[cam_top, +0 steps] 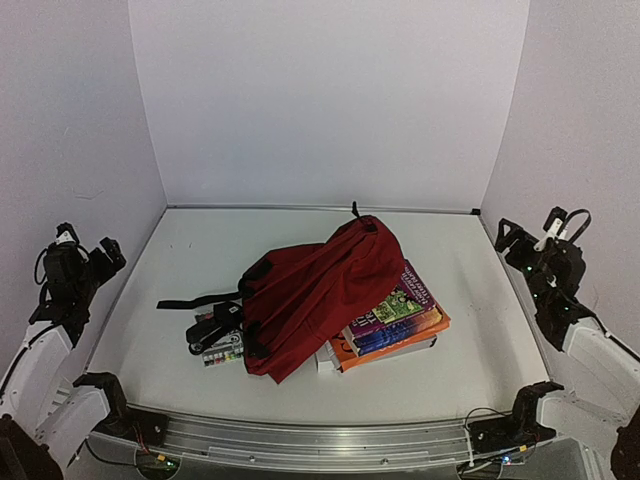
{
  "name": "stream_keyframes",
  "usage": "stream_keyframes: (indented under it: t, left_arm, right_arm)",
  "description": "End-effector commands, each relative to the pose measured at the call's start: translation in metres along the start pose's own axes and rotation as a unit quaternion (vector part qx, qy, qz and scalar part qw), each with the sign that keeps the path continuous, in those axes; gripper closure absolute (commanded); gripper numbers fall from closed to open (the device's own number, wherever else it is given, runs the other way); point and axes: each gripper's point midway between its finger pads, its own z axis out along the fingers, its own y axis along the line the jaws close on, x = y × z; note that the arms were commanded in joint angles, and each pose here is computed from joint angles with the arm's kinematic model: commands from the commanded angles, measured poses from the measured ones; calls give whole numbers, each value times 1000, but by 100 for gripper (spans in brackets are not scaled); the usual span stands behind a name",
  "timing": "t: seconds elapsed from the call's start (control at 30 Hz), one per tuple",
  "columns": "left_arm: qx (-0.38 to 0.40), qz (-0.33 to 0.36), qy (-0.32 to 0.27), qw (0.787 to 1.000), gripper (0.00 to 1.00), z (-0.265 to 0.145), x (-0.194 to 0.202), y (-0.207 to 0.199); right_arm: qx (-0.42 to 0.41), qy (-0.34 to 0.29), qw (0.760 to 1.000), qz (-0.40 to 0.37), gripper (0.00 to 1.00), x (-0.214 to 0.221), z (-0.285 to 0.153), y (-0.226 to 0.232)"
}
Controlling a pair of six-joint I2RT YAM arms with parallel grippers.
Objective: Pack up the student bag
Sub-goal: Adjust the student bag at the center of the board.
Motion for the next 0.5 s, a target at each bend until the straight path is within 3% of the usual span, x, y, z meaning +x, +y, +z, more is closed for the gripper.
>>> stream_keyframes:
  t: [0.0, 0.13, 0.23, 0.37, 0.47]
  left_arm:
    - [3, -32, -10, 999, 0, -8, -27, -11]
    - [-15, -46, 14, 999, 0, -7, -30, -11]
    - [25, -17, 44, 999, 0, -5, -28, -29]
    - [99, -3, 99, 990, 1, -2, -17, -60]
    - [144, -1, 144, 979, 4, -3, -2, -85]
  right_arm:
    - [-27, -30, 999, 32, 2, -29, -1, 17]
    - [-45, -20, 998, 49, 2, -36, 1, 28]
    - [-76, 12, 996, 52, 2, -37, 4, 45]
    - [-149, 98, 981, 72, 2, -22, 12, 80]
    - [-198, 178, 958, 105, 10, 1, 13, 106]
